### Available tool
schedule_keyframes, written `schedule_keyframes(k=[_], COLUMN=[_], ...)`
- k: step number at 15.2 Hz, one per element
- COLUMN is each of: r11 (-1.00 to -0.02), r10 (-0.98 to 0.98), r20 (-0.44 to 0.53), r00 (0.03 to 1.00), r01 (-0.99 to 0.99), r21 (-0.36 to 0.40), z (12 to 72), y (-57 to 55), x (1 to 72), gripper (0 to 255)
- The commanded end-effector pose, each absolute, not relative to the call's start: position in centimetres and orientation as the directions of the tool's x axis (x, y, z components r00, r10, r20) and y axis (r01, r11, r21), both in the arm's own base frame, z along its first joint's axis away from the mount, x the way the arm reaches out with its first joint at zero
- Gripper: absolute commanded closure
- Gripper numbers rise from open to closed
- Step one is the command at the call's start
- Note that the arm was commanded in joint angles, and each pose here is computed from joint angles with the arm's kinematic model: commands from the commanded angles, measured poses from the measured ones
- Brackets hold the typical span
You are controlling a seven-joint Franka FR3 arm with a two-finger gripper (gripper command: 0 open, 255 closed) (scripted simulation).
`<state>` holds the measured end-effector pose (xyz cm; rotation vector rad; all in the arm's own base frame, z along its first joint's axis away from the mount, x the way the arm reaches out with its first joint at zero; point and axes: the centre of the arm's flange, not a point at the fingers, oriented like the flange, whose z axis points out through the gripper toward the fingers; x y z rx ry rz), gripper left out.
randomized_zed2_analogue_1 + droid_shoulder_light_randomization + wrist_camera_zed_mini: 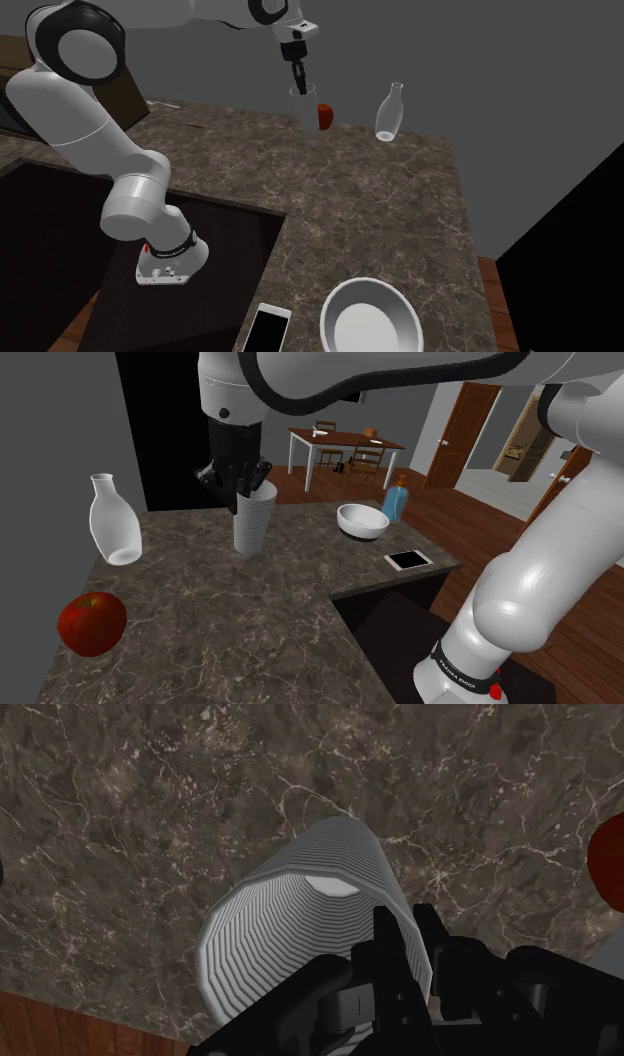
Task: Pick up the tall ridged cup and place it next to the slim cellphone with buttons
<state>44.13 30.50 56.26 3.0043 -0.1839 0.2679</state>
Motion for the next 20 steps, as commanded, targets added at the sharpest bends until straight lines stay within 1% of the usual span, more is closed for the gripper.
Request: schedule_keyframes(k=[1, 6, 20], r11=[-0.985, -0.985, -0.985], r10=[-0.11, -0.11, -0.11], r20=[0.183, 0.183, 0.183], r00=[0.977, 0.977, 0.977], r01=[-0.131, -0.131, -0.131], r21=[0.108, 0.108, 0.108], z=[57.3, 59.8, 59.8], y=[30.5, 30.5, 13.1], x=[44.1, 44.1, 37.9], gripper=[255, 255, 255])
